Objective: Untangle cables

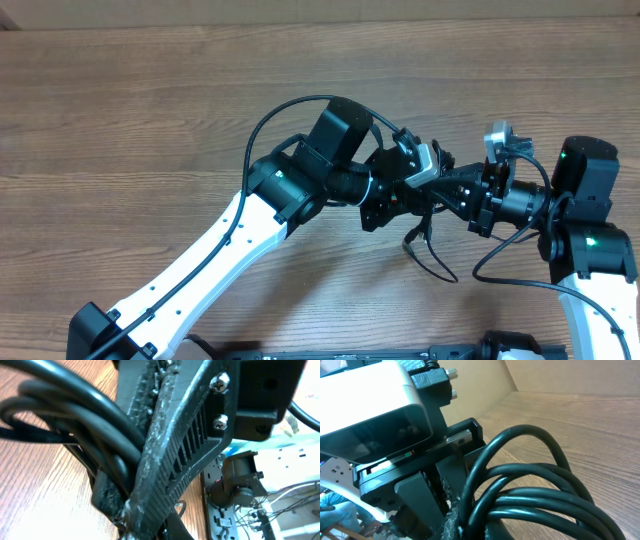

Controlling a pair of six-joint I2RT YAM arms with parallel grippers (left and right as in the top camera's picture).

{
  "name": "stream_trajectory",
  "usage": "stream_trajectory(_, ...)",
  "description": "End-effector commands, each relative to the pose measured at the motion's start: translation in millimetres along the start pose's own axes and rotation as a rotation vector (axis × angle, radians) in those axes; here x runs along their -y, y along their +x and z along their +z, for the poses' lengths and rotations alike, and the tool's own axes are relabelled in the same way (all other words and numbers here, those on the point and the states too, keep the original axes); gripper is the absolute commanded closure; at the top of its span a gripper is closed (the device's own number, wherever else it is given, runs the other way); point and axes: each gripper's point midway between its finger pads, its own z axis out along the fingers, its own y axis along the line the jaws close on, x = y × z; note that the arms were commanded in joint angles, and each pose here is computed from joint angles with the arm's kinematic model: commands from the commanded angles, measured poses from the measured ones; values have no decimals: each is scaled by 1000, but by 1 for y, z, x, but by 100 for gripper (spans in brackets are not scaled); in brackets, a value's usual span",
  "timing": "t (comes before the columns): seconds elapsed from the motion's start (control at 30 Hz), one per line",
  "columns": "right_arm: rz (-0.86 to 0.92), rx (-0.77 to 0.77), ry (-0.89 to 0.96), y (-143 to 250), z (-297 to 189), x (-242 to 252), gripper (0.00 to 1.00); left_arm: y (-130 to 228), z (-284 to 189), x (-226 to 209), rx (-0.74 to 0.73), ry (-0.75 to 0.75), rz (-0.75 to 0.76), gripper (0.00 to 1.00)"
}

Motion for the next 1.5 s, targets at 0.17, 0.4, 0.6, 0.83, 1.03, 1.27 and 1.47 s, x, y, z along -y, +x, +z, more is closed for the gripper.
stream_trajectory(0.17, 11, -13, 42, 1, 1, 8, 96, -11, -23, -23, 47, -79, -71, 96)
stream_trajectory(0.4, 22, -16, 41, 3, 1, 7, 96, -2, -37, -42, 36, -128, -125, 96)
stream_trajectory(0.6, 33, -19, 40, 4, 1, 7, 96, 8, -45, -57, 10, -199, -163, 96)
stream_trajectory(0.83, 44, -22, 36, 6, 1, 6, 96, 12, -49, -69, -7, -268, -169, 96)
stream_trajectory(1.03, 39, -10, -43, 3, 1, -7, 96, 23, -51, -75, -48, -318, -196, 96)
stream_trajectory(1.27, 11, 5, -93, -2, 0, -16, 96, 39, -55, -80, -108, -368, -234, 96)
stream_trajectory(1.47, 20, 29, -132, -16, -1, -22, 96, 55, -60, -85, -173, -418, -249, 96)
